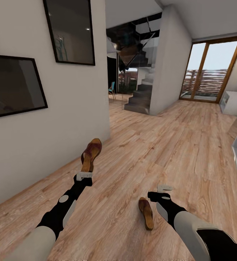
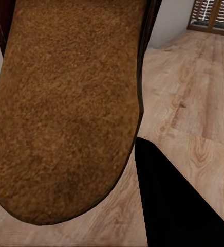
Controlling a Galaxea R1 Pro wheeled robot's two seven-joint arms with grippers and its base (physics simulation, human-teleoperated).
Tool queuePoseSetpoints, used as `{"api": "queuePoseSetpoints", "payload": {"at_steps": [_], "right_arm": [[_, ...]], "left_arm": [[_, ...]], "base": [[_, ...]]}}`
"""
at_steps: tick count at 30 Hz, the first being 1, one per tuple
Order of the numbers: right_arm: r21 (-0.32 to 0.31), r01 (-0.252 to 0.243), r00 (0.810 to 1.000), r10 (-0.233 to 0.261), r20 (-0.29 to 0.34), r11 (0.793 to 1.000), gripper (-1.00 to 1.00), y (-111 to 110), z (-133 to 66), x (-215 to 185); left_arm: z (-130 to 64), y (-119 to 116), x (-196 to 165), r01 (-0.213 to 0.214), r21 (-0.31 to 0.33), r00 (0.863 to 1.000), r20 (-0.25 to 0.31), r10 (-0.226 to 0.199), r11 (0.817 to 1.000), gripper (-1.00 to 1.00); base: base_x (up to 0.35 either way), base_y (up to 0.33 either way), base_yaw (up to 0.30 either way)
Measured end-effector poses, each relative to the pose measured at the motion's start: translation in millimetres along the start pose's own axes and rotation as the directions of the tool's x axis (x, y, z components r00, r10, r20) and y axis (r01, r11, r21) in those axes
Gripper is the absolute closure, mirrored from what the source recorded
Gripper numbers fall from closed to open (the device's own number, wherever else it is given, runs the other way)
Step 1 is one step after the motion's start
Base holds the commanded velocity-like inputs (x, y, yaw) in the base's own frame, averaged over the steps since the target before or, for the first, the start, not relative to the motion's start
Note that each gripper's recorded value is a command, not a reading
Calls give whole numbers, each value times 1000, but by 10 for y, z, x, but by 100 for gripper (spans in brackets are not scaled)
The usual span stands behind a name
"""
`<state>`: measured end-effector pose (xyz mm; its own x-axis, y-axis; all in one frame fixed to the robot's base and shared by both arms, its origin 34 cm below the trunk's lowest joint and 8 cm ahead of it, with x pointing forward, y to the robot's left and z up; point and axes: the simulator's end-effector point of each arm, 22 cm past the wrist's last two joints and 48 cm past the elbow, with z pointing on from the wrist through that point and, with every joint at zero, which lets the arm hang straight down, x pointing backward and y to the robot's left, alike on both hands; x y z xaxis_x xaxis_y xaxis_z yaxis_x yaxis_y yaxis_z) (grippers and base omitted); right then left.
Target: Pick up the two gym shoes and the two sandals from the corridor floor and place them onto the hallstand (shoe rack) in the corridor, making sure they are on the rack and not on the floor. Arrange them so the two gym shoes are next to each other and the two sandals are next to each other.
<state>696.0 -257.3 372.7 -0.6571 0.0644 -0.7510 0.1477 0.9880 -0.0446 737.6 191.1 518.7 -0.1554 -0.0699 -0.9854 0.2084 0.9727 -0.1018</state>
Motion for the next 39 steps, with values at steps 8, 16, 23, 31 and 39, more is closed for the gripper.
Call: {"api": "queuePoseSetpoints", "payload": {"at_steps": [8,16,23,31,39], "right_arm": [[-6,23,992,-23,-125,1000,-100,64,95,650],[-16,24,990,-26,-138,1000,-100,144,102,724],[-16,24,989,-26,-143,1000,-100,145,114,755],[-14,27,984,-29,-176,1000,-100,143,198,953],[-10,26,975,-27,-220,1000,-100,137,290,1213]], "left_arm": [[40,27,303,10,-3,999,-44,-10,1000,100],[46,34,362,13,-4,999,-53,-13,1000,100],[49,38,398,13,-4,998,-58,-14,1000,100],[68,56,632,21,-7,996,-92,-21,1000,100],[80,80,926,30,-11,990,-134,-32,999,100]], "base": [[0,0,82],[0,0,155],[0,0,23],[0,0,19],[0,0,77]]}}
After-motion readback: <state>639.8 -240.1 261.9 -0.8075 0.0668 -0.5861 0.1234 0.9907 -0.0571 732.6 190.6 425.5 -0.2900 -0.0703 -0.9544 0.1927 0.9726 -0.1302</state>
